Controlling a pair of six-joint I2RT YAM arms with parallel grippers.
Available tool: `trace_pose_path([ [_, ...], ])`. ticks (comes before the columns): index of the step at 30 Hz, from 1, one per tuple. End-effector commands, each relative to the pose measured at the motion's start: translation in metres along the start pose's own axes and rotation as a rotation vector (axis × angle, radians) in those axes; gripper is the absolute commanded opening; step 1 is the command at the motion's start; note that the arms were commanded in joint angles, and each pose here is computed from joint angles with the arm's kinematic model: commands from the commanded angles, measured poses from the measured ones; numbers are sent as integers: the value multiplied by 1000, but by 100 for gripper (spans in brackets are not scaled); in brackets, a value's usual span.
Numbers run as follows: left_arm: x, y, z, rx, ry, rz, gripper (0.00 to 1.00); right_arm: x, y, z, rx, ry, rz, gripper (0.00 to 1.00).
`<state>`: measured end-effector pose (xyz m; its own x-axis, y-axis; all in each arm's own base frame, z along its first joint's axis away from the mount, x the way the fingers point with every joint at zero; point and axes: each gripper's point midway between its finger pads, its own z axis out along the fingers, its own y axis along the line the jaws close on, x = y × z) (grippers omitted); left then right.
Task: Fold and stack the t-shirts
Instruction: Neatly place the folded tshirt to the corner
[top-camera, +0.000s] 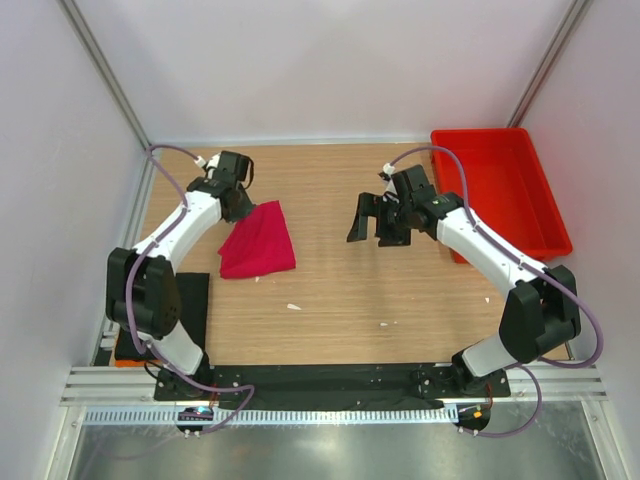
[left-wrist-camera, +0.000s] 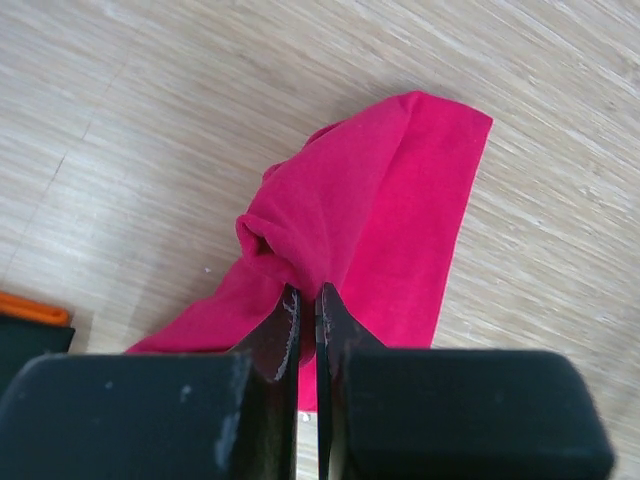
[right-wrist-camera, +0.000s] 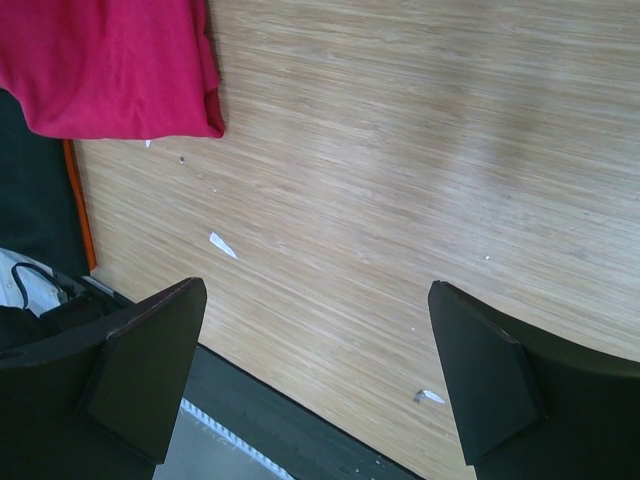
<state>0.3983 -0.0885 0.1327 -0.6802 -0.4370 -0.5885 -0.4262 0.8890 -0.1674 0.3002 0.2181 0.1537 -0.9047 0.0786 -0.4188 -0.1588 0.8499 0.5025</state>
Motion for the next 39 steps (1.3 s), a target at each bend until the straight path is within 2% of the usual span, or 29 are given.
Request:
trace_pose_path([
  [1, -32, -15, 5, 86, -54, 13, 0, -6, 8, 4, -33, -27, -72, 100],
  [5, -42, -4, 28, 70, -34, 20, 0, -8, 19, 18, -43, -53, -169, 100],
  [8, -56, -5, 43, 123, -1, 24, 0, -1, 35, 38, -94, -17, -172, 100],
  [11, -54, 7, 63, 77, 90, 43, 0, 0, 66, 58, -195, 4, -136, 88],
  [13, -52, 18, 70, 34, 129, 39, 11, -7, 87, 71, -278, -9, -117, 74],
  [14, -53, 28, 68, -23, 125, 44, 26, -7, 98, 73, -316, 0, -83, 63],
  [15, -56, 34, 65, -53, 108, 46, 35, -9, 111, 77, -347, -3, -85, 50],
  [16, -60, 40, 61, -83, 82, 37, 46, -9, 115, 87, -366, 9, -78, 50],
  [17, -61, 48, 55, -115, 70, 41, 64, -7, 121, 92, -386, 22, -77, 49],
  [19, -77, 63, 38, -192, 8, 57, 71, -7, 132, 104, -407, 30, -72, 49],
  [21, -86, 69, 20, -217, -12, 68, 72, -10, 145, 110, -442, 29, -76, 51],
  [23, -83, 65, 10, -178, 1, 71, 68, -5, 148, 126, -453, 56, -67, 51],
  [24, -78, 50, -1, -76, 20, 58, 65, -8, 157, 129, -479, 59, -61, 51],
  [26, -54, 41, 3, 9, 75, 34, 45, -2, 164, 146, -496, 83, -48, 51],
  [27, -42, 26, -2, 110, 122, 22, 37, -7, 171, 147, -514, 80, -45, 49],
  [28, -34, 25, -1, 127, 140, 16, 21, -11, 181, 148, -550, 74, -32, 48],
  [29, -14, 23, 6, 160, 191, 8, 17, -9, 185, 153, -561, 80, -22, 44],
  [30, -5, 23, 8, 166, 213, -4, 13, -10, 187, 162, -568, 87, -4, 34],
  [31, 2, 24, 11, 171, 229, -9, 7, -12, 191, 167, -589, 88, 4, 28],
  [32, 13, 28, 14, 167, 253, -10, 5, -10, 195, 169, -604, 110, 26, 21],
  [34, 24, 29, 19, 170, 289, -18, 2, -8, 194, 184, -601, 131, 42, 18],
  [39, 59, 35, 44, 130, 371, 8, 1, -9, 188, 207, -573, 140, 54, 9],
])
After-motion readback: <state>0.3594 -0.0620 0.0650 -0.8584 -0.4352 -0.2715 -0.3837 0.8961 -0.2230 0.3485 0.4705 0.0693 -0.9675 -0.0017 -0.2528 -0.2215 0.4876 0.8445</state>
